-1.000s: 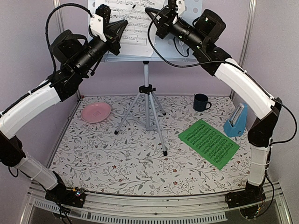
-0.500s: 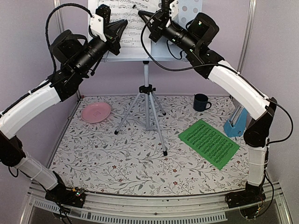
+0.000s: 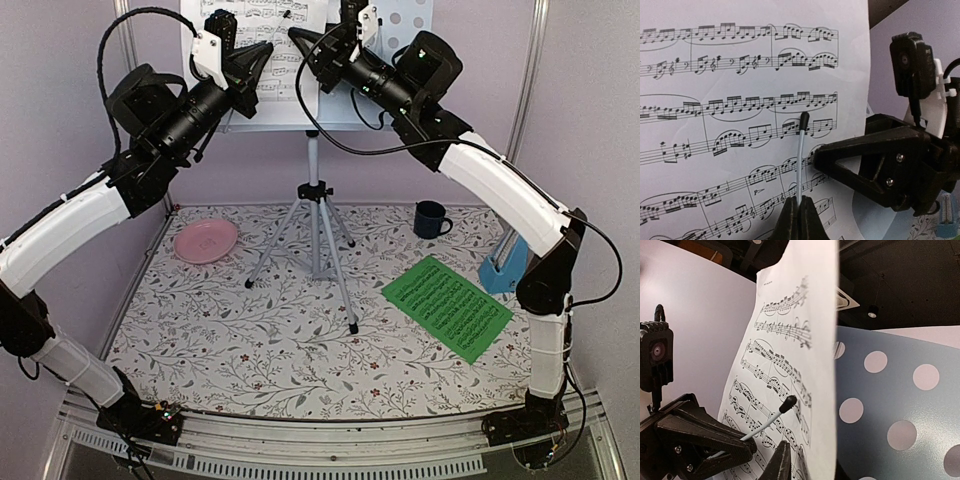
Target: Set up the instrument practice props
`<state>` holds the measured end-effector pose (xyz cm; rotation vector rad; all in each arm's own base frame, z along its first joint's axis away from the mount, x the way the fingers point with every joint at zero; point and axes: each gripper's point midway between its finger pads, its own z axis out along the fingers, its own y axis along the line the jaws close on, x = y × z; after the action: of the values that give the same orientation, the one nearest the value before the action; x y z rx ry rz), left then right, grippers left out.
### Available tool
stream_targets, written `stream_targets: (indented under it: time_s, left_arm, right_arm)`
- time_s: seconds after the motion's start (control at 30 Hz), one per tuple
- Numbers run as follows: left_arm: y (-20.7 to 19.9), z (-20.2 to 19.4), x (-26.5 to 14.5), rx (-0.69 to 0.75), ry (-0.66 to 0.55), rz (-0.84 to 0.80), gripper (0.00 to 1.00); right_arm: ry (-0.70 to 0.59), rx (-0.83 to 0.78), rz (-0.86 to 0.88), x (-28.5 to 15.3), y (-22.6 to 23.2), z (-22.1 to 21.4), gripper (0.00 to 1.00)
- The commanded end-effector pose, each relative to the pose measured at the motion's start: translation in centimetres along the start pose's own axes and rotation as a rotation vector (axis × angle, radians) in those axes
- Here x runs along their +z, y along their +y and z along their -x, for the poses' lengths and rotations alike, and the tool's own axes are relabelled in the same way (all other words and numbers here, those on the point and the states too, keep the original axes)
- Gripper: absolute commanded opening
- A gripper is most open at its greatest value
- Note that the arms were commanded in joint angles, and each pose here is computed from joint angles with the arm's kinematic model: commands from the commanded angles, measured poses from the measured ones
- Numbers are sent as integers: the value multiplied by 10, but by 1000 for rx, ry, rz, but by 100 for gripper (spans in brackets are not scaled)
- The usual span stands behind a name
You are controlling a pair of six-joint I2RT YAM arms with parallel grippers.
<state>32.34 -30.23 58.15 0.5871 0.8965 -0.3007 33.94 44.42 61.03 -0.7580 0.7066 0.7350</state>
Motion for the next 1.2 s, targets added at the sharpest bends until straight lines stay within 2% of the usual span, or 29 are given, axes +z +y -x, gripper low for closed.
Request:
stream_targets:
  time_s: [0.0,0.17,0.27,0.5,0.67,0.9,1.07,1.17]
  left_arm:
    - [-4,10,-2,10,-47,-8,0]
    - [-2,9,-5,11,-47,2,30]
    - [-2,10,-6,9,-45,2,40]
    - [-5,15,-9,12,-55,-2,53]
    - [-9,28,-13,34,-63,-2,66]
    - [3,48,-30,49,-42,40,84]
    - [12,47,-49,32,1,70,89]
    - [17,43,-65,-9,28,87,89]
  right_arm:
    - [-32,3,-6,2,2,8,23]
    - [-31,5,-7,2,2,5,25]
    - [-33,6,-6,3,2,4,29]
    - [-30,2,-19,2,0,4,32]
    - [-30,-3,-26,1,-2,6,38]
    - [-27,-10,-20,-3,-1,14,56]
    - [-21,-10,-17,-8,1,20,67]
    - [-19,-3,4,-15,5,28,78]
